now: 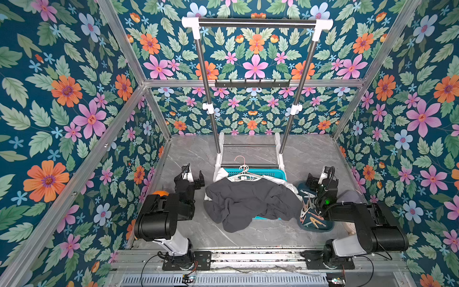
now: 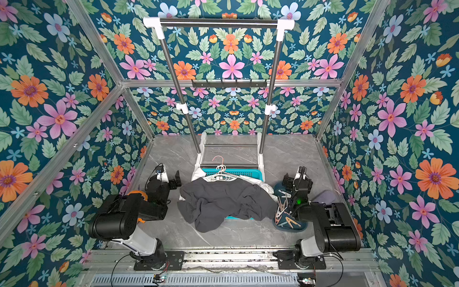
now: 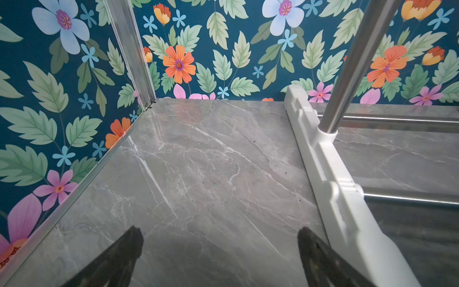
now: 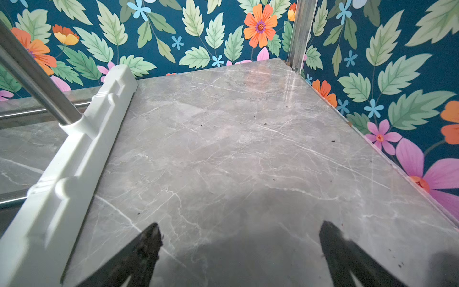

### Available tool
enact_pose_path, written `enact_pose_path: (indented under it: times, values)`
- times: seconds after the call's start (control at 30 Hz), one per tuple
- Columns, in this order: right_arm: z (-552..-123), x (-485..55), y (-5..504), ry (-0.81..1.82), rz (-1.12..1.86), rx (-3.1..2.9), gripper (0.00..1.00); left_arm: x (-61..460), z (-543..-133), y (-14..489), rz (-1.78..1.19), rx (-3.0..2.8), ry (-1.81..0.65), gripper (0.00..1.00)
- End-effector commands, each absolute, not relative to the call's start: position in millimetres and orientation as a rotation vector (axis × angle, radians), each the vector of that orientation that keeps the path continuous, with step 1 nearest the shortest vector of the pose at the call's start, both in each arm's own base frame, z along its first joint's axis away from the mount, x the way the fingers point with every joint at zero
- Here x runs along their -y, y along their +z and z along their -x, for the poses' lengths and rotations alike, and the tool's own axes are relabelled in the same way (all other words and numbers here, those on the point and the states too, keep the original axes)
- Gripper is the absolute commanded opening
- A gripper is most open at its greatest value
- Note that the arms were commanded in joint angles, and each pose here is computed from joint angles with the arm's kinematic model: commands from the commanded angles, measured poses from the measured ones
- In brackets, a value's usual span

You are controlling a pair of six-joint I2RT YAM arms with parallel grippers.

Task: Use clothespins to secure the t-shirt on both sides of the hanger
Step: Pick up the hanger from the basket.

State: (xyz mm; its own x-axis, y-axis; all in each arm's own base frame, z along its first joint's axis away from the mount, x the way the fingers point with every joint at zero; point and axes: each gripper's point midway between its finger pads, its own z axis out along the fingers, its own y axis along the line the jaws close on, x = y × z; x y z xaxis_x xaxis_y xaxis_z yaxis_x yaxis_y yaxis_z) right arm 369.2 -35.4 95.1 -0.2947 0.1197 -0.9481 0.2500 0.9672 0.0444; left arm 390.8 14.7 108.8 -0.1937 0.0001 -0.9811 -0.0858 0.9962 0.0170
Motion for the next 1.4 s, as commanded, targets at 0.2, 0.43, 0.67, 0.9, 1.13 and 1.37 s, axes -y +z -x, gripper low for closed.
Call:
enact_pose_path:
  times: [0.2, 0.43, 0.67, 0.9, 1.13, 1.37]
  values:
    - [-372, 35, 101, -0.132, -0.263, -1.847, 1.00, -15, -391, 108, 0.065, -1.769, 0.077, 1.00]
    - [-372, 35, 102, -0.128, -0.264, -1.847, 0.99, -15, -391, 109, 0.066, -1.766, 0.069, 1.00]
    - [-371, 35, 101, -0.132, -0.263, -1.847, 0.99, -17, -390, 108, 0.070, -1.768, 0.086, 1.00]
    - [-367, 30, 126, -0.132, -0.232, -1.848, 1.00, -26, -400, 128, 0.138, -1.822, 0.172, 1.00]
    - [-375, 28, 187, -0.076, -0.354, -1.912, 1.00, -29, -397, 157, 0.329, -1.836, 0.160, 1.00]
    - [-369, -26, 204, 0.224, -0.313, -2.231, 0.99, 12, -408, 181, 0.270, -1.973, -0.108, 1.00]
